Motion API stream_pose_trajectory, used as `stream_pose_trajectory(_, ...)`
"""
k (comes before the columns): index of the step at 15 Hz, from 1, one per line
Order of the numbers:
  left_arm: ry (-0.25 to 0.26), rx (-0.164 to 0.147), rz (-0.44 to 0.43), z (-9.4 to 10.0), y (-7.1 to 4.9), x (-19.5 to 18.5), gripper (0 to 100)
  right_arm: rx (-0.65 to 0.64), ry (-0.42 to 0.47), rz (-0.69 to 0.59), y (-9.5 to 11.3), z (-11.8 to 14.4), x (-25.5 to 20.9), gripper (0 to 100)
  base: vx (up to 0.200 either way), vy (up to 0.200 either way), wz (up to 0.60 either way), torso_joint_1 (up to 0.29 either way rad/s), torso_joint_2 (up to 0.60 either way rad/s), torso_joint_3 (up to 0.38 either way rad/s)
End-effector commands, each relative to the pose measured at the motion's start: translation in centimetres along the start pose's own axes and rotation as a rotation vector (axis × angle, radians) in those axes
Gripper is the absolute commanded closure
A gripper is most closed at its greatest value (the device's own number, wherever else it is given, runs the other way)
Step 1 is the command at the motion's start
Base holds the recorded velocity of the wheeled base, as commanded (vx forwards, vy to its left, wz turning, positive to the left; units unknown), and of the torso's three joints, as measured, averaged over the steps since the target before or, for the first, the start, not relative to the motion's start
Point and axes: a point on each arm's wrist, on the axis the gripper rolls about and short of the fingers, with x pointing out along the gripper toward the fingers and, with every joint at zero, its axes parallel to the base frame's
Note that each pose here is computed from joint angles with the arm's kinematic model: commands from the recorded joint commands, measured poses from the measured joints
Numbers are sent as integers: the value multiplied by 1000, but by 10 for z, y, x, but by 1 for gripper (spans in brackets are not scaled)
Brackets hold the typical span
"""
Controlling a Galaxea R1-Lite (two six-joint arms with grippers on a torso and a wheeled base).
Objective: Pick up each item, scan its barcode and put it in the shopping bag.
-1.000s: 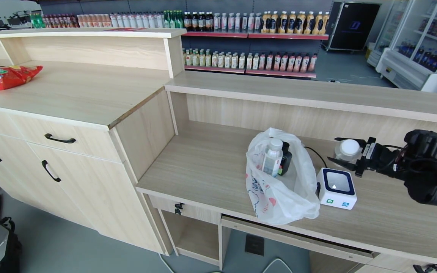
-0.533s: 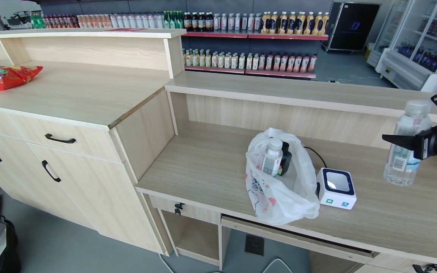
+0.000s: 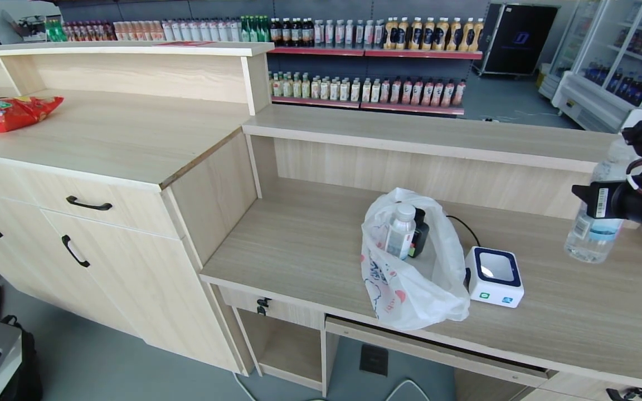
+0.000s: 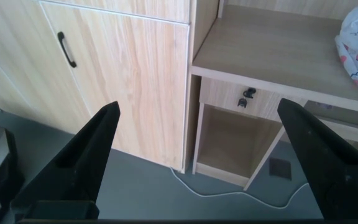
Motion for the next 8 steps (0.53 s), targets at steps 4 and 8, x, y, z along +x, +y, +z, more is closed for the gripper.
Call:
stream_pose_trajectory(4,0,0,1,0,0,0,0,7,-16,25,18,-8,21,100,0,0,450,2,-1,3)
stream_pose_trajectory(8,0,0,1,0,0,0,0,72,-94,41,25,-6,29,100,0,0,0,0,0,0)
